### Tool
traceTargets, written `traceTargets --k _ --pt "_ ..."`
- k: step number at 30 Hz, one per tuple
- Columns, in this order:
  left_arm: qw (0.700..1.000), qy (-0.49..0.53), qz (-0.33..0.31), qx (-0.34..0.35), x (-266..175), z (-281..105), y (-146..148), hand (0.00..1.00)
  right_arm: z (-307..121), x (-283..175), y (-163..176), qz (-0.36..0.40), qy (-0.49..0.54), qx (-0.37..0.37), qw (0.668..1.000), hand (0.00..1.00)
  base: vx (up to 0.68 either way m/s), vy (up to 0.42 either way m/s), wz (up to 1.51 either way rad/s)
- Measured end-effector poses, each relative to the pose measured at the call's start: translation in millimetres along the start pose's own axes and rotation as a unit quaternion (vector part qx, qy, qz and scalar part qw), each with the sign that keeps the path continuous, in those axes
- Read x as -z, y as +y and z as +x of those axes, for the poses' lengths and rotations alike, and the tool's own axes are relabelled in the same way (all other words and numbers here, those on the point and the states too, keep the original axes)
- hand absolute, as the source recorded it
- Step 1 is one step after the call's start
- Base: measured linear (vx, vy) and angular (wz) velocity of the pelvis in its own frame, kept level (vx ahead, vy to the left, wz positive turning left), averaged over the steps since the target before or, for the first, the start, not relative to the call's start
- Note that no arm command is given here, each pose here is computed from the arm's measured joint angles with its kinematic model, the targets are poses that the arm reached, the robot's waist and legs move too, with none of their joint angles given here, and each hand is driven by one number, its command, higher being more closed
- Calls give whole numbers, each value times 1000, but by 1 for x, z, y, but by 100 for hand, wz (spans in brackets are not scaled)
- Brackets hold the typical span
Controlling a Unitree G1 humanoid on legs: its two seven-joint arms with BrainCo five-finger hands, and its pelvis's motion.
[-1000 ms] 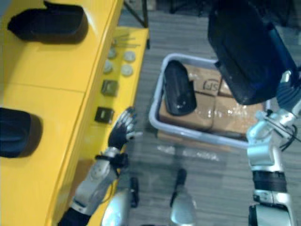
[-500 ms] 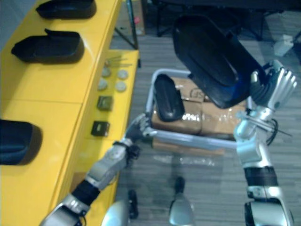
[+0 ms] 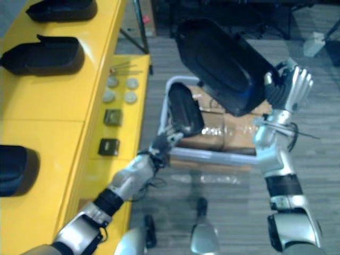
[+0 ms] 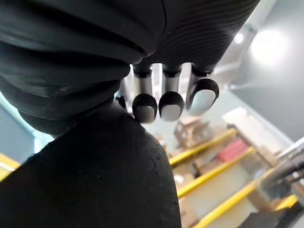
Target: Walk over and take plastic housings, then place them on the shelf
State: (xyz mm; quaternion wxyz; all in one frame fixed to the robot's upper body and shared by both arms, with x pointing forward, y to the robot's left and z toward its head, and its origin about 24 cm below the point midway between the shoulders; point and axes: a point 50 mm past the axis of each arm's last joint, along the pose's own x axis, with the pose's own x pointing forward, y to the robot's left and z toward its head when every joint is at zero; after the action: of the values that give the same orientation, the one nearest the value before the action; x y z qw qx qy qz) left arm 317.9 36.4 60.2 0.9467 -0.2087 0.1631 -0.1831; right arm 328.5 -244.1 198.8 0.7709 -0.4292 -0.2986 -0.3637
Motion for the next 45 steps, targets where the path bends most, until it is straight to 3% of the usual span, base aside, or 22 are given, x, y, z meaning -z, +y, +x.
traceTargets --k 15,31,38,39,45 --pt "998 -5 -54 -21 20 2 -2 0 -26 -16 28 43 4 -57 997 100 -14 -5 2" --pt "986 -87 -143 -1 3 4 -17 0 -86 -33 60 69 -2 -169 983 100 -4 0 0" --pt "987 -80 -138 1 6 3 -23 0 -100 -38 66 86 4 -187 979 100 -4 0 0" --pt "987 -78 -138 -5 7 3 -23 100 -101 -39 66 87 3 -188 978 100 0 0 0" --pt "986 -79 -140 -32 8 3 -21 100 -108 -42 69 97 8 -197 976 100 0 0 0"
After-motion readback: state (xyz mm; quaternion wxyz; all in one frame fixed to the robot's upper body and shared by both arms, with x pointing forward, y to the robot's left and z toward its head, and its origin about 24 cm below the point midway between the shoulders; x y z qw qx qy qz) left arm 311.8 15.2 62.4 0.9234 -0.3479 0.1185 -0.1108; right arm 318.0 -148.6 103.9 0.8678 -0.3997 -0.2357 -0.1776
